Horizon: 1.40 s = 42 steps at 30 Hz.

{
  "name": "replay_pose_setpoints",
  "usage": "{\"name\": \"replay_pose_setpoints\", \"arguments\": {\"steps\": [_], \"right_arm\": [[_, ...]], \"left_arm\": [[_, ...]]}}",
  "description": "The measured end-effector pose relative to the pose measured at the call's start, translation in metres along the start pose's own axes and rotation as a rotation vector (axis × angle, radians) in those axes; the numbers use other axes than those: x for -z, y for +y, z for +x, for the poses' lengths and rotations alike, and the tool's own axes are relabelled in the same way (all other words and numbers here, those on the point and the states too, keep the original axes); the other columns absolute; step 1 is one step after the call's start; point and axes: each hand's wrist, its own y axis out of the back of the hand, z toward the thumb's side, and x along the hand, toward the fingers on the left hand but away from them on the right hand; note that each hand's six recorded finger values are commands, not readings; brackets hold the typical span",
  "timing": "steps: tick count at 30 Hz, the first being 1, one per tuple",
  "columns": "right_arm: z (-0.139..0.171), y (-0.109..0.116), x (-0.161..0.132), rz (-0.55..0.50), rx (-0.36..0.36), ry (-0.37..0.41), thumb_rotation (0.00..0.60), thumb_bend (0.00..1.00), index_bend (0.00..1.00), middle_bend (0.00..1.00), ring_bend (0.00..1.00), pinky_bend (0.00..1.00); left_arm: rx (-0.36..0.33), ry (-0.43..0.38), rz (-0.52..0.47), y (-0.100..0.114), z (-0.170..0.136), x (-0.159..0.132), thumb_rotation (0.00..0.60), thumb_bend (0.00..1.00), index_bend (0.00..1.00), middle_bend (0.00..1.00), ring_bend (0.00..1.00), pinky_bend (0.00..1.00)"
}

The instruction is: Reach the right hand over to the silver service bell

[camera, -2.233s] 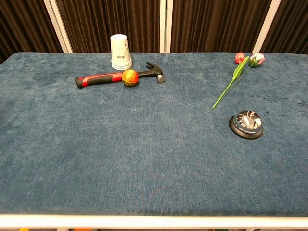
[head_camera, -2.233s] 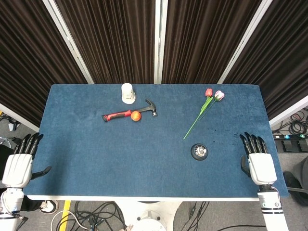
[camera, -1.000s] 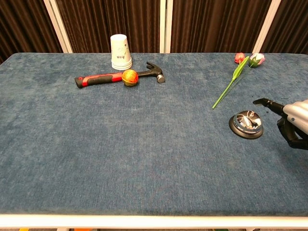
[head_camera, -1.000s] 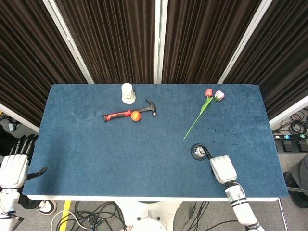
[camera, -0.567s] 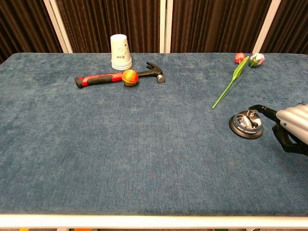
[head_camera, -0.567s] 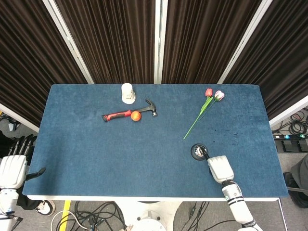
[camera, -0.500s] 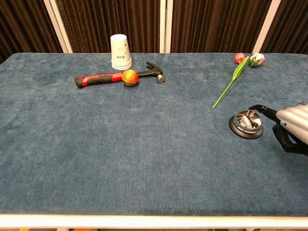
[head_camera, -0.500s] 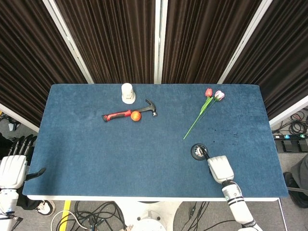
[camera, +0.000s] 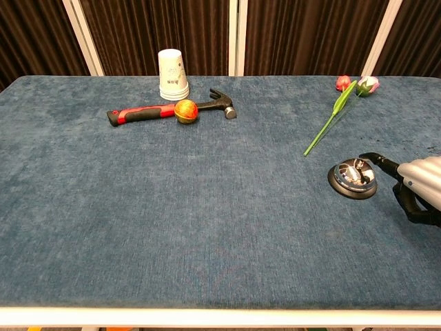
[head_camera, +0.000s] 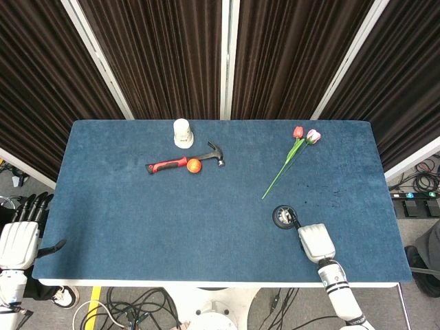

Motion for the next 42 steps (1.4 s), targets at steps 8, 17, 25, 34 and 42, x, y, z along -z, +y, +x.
{"name": "replay_pose_setpoints", "arguments": {"steps": [8, 17, 25, 34, 42], "right_arm": [[0.003, 0.013, 0.0, -0.023, 0.059, 0.007, 0.6, 1.0, 0.0, 0.9, 0.74, 0.72], [0.004, 0.002, 0.001, -0.016, 0.018, 0.005, 0.6, 1.0, 0.0, 0.9, 0.74, 0.72], [0.003, 0.003, 0.001, -0.02, 0.018, 0.004, 0.6, 1.0, 0.0, 0.9, 0.74, 0.72], [0.008, 0.013, 0.0, -0.026, 0.054, 0.019, 0.6, 1.0, 0.0, 0.9, 0.74, 0.72], [0.005, -0.006, 0.004, -0.002, -0.029, -0.01, 0.6, 1.0, 0.0, 0.9, 0.74, 0.72]], "left_arm": [[-0.001, -0.004, -0.001, 0.0, 0.0, -0.001, 0.6, 0.11, 0.09, 0.05, 0.0, 0.15], [0.0, -0.002, 0.001, 0.0, -0.001, -0.001, 0.6, 0.11, 0.09, 0.05, 0.0, 0.14], [0.0, -0.003, -0.001, -0.001, 0.0, -0.001, 0.6, 0.11, 0.09, 0.05, 0.0, 0.14], [0.001, -0.008, 0.002, 0.0, 0.0, -0.004, 0.6, 0.11, 0.09, 0.05, 0.0, 0.15], [0.004, -0.006, 0.005, 0.0, 0.0, -0.003, 0.6, 0.11, 0.09, 0.05, 0.0, 0.15]]}}
